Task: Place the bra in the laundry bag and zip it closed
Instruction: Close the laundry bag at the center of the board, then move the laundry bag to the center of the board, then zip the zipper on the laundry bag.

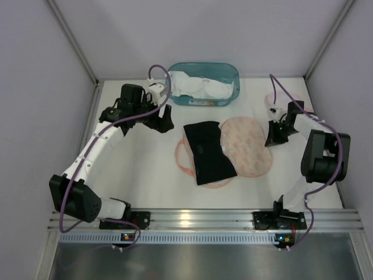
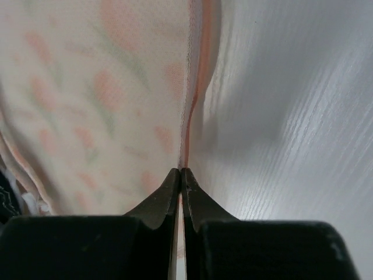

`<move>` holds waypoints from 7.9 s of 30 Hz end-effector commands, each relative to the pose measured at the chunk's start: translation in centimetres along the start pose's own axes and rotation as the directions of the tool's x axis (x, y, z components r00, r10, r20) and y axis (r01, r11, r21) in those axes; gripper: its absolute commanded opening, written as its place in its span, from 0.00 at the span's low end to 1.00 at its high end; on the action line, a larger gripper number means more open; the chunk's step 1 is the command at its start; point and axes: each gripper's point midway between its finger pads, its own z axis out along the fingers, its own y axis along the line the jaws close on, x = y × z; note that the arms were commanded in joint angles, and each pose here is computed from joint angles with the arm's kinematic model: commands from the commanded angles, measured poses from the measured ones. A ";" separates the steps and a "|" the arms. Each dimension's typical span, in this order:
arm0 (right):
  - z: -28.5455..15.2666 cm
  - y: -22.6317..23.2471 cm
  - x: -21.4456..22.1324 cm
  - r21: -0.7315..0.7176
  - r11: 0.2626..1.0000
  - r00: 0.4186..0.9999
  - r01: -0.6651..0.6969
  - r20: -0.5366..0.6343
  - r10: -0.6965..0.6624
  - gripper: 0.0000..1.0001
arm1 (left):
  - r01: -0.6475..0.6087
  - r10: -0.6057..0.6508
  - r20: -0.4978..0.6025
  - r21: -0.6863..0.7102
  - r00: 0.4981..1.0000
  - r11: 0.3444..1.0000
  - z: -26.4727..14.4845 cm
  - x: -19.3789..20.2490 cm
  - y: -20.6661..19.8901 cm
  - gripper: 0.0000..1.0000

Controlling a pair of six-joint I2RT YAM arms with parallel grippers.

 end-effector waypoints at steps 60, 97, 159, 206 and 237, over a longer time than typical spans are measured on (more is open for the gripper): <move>7.9 35.5 3.8 -0.639 0.766 0.971 0.071 -0.132 -0.200 0.42 | 0.608 -0.504 -0.394 0.208 0.769 0.766 9.7 13.8 0.4 0.29; 2.8 13.6 2.8 -0.256 0.962 0.994 0.100 -0.025 -0.110 0.00 | 0.500 -0.468 -0.218 0.121 0.856 0.858 9.2 7.5 2.9 0.28; 15.2 33.3 2.9 -0.576 0.718 0.846 0.390 -0.084 -0.527 0.01 | -0.891 0.984 0.142 0.452 0.108 0.033 1.3 15.7 -11.7 0.49; 15.3 31.7 3.3 -0.573 0.734 0.837 0.365 -0.144 -0.528 0.00 | -0.492 0.750 -0.213 0.854 -0.627 -0.170 10.3 22.3 -12.9 0.47; 2.1 32.9 -2.6 -0.620 0.712 0.915 0.330 0.024 -0.403 0.64 | -0.506 0.837 -0.162 0.849 -0.522 -0.151 9.4 23.5 -16.3 0.00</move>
